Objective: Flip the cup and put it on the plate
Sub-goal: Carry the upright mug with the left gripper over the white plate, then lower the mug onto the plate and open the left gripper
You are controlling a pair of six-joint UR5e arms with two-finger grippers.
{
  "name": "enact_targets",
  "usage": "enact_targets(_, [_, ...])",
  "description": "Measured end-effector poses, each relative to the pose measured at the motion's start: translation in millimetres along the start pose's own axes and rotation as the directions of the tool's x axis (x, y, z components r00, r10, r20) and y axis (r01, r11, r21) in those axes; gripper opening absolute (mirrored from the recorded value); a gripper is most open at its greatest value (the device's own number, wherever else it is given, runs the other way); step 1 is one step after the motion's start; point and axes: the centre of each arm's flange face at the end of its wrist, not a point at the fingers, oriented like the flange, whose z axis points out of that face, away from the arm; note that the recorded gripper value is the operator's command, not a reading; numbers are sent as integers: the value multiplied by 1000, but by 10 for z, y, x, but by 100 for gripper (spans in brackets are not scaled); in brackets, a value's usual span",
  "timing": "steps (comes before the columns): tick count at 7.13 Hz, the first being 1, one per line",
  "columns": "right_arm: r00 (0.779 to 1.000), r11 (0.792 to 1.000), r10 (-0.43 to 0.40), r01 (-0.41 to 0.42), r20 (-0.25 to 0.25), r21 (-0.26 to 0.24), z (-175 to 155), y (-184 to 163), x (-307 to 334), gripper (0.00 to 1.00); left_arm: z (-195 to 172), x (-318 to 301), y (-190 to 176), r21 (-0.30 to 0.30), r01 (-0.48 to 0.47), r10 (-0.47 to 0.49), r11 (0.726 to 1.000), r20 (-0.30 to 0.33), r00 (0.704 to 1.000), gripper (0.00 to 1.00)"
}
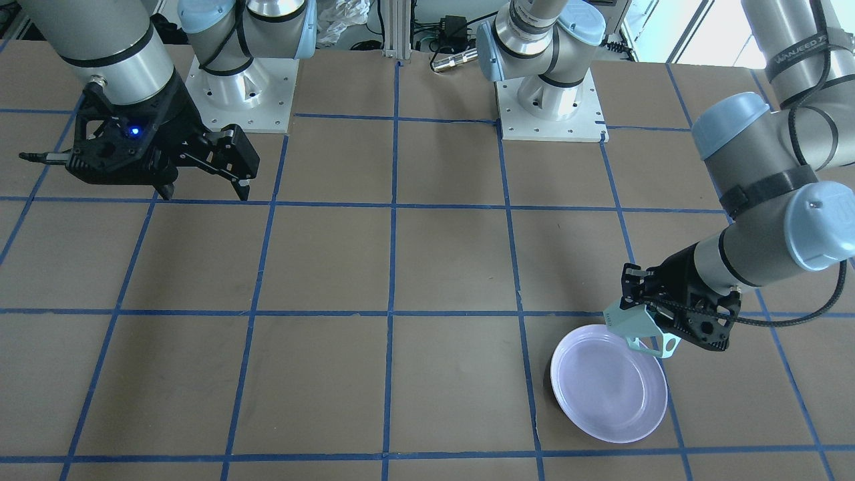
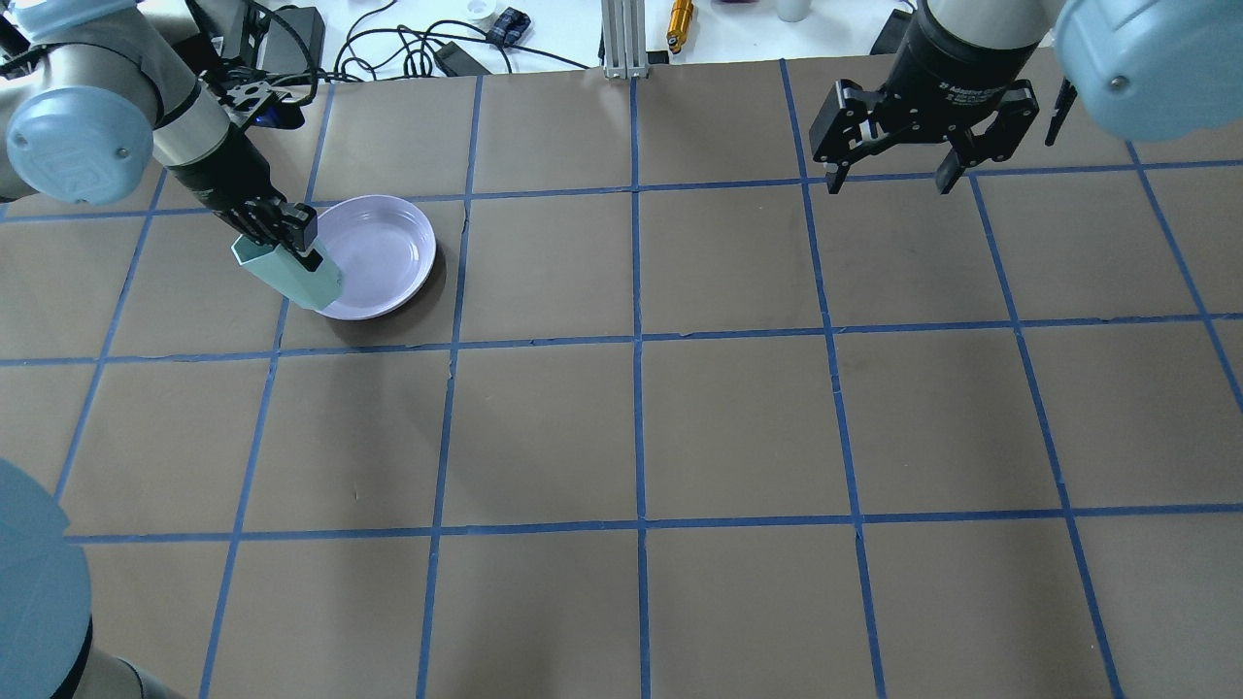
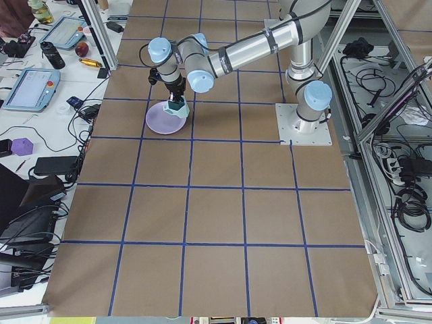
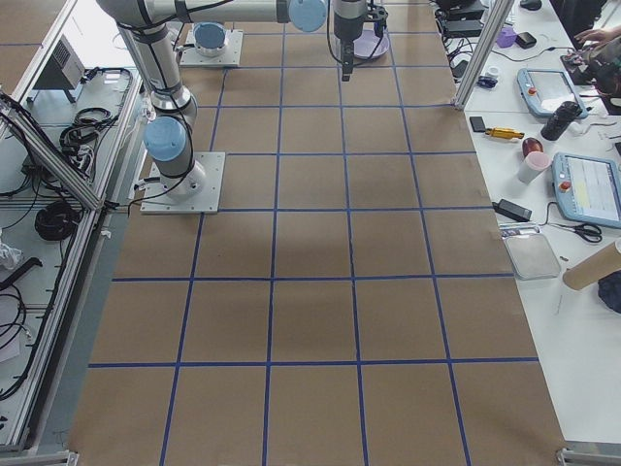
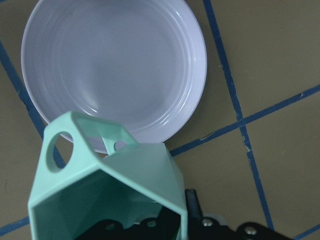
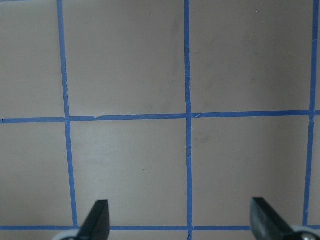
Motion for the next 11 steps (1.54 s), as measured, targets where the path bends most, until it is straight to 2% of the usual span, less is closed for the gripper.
enact_targets(2, [1000,1000,1,-1,0,0,0,0,0,100,117,38,-116,12,-27,27,1000,16,1000,0])
enact_targets(5, [1000,1000,1,-1,0,0,0,0,0,100,273,145,-393,83,-94,85,992,115,990,0])
enact_targets(7, [1000,1000,1,-1,1,0,0,0,-1,100,453,215,-460,83,-133,116,988,182,976,0])
enact_targets(10, [1000,1000,1,-1,0,0,0,0,0,100,616,216,-452,65,-138,122,988,199,972,0])
enact_targets(11, [1000,1000,1,-1,0,0,0,0,0,100,674,215,-439,58,-134,121,989,193,974,16])
